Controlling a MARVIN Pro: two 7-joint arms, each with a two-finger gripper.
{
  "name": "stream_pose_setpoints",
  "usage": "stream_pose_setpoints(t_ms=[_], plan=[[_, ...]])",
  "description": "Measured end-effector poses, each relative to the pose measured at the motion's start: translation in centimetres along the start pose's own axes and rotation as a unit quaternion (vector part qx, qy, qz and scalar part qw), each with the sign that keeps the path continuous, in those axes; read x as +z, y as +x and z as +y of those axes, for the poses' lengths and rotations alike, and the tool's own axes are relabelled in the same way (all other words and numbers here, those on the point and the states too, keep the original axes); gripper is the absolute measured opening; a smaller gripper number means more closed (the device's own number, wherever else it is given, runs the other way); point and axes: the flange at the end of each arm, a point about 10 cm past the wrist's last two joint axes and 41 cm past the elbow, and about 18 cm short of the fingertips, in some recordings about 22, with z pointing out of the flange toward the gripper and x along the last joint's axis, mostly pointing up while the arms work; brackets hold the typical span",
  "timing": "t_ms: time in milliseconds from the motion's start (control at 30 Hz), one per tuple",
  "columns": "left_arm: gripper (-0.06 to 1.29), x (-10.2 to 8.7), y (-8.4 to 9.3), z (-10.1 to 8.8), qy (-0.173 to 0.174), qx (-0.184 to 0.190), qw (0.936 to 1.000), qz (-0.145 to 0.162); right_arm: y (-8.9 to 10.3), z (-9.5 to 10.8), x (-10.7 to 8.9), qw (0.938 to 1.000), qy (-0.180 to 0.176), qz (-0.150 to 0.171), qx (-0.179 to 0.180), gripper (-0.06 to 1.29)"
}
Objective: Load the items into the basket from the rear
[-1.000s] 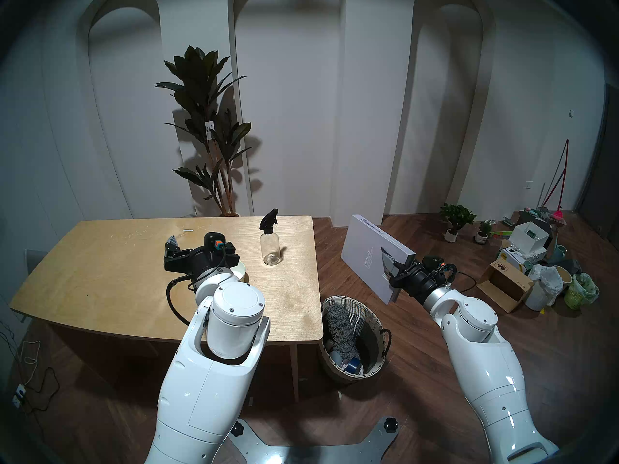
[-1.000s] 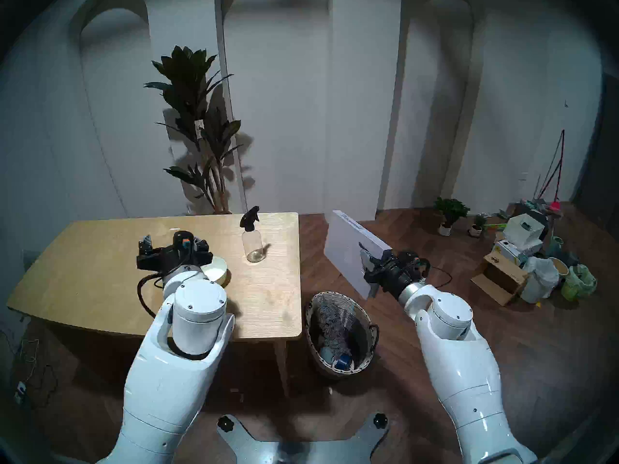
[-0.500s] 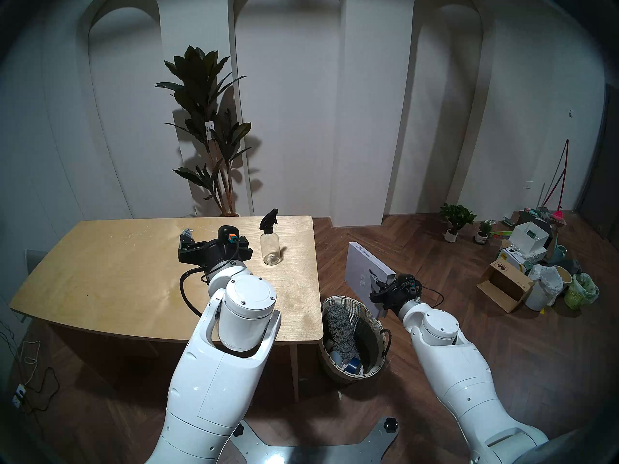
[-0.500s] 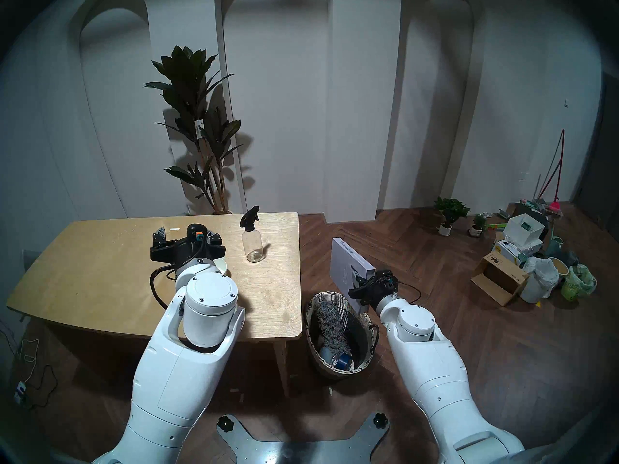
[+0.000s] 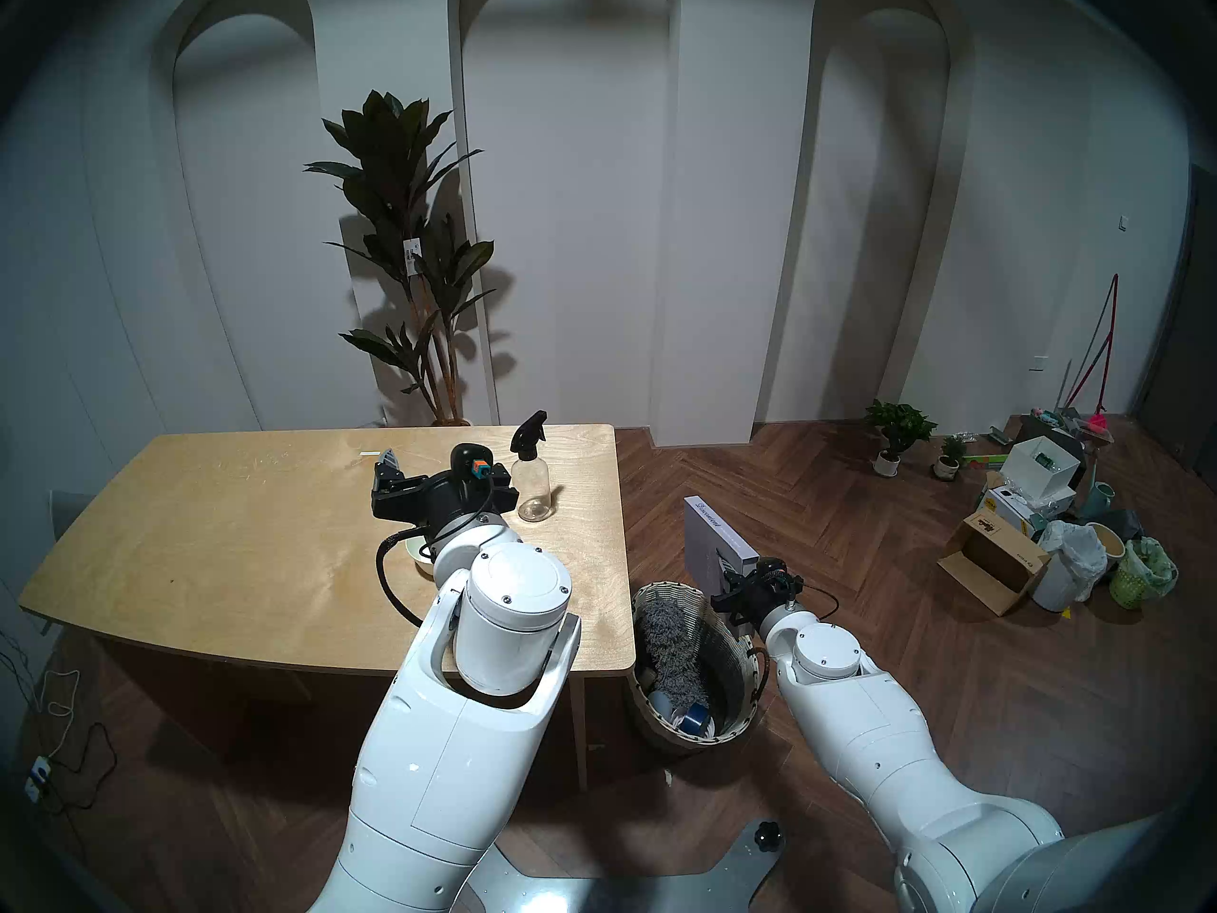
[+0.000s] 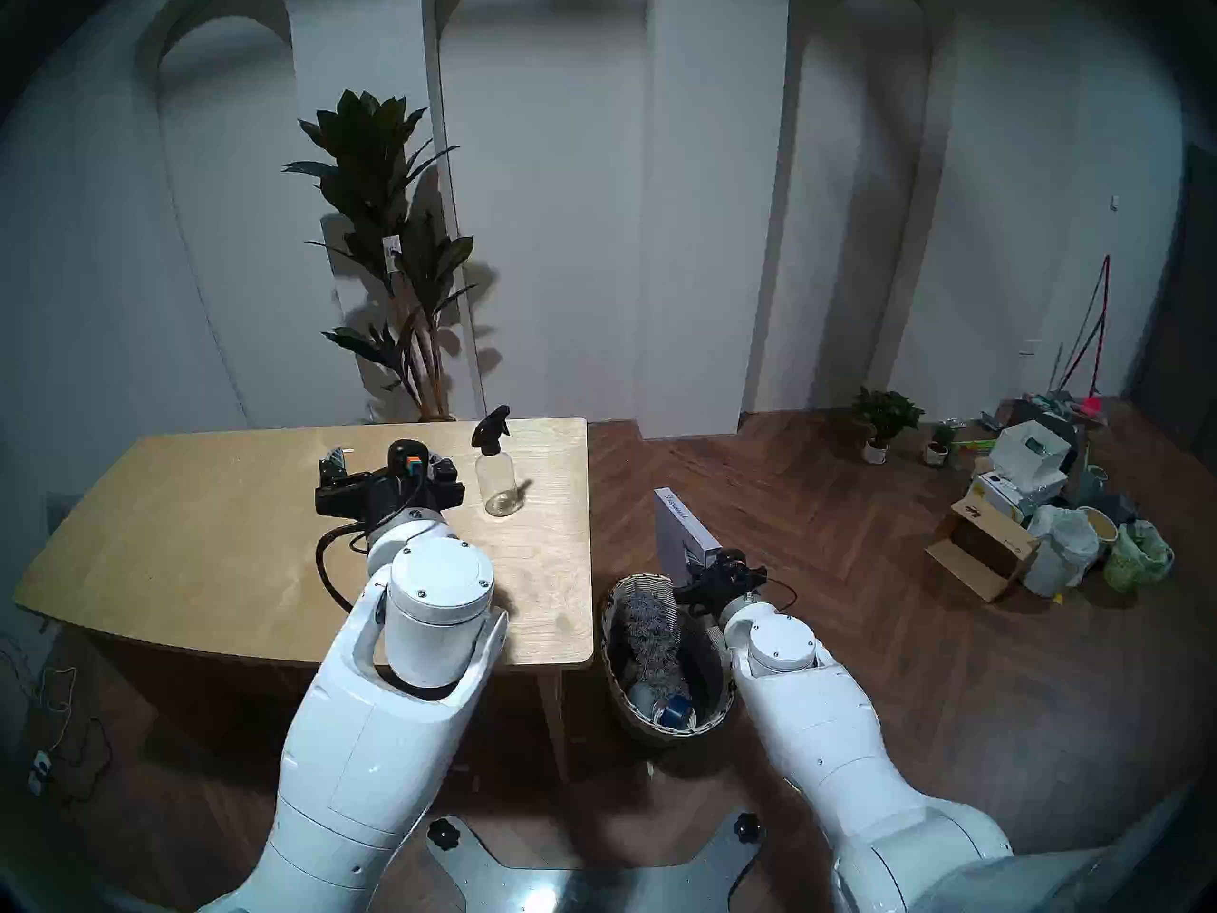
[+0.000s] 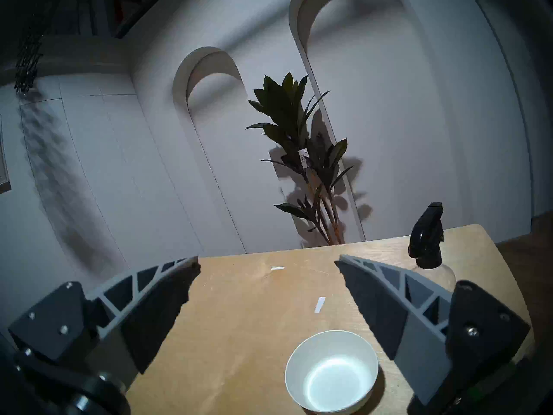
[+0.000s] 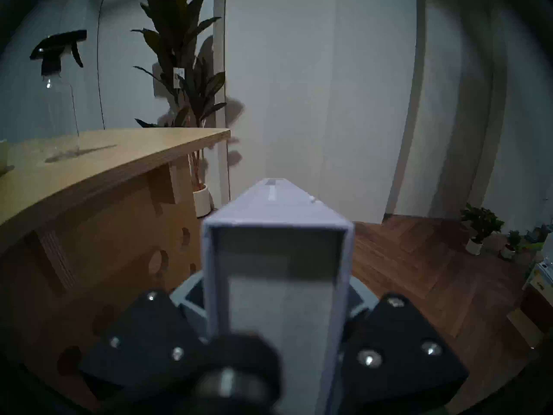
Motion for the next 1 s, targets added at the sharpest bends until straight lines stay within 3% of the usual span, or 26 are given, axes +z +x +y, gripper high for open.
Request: stream_pose_setpoints(t_ms=[267,733,767,800,1000], plan=[[1.23,0.1,0.2,0.8,-0.006,-0.002,1.0000,0.000,-1.7,-0.6,0.8,0.9996,-0.016,-0.006,-0.023,0.42],[1.23,0.3,0.1,2.5,-0.039,0.007,0.9992,0.001,-1.6,-0.4,2.4,0.9982,-0.022,-0.009,-0.056,0.47],[1.23,0.3,0.1,2.6,-0.041,0.007,0.9991,0.000,-1.6,-0.4,2.6,0.9979,-0.021,-0.009,-0.061,0.93],[1.23,0.3,0.0,2.6,-0.042,0.008,0.9991,0.000,-1.6,-0.5,2.7,0.9976,-0.021,-0.010,-0.066,1.21],[1.23,0.5,-0.1,2.6,-0.044,0.009,0.9990,-0.002,-1.5,-0.6,3.1,0.9966,-0.019,-0.011,-0.079,1.24]])
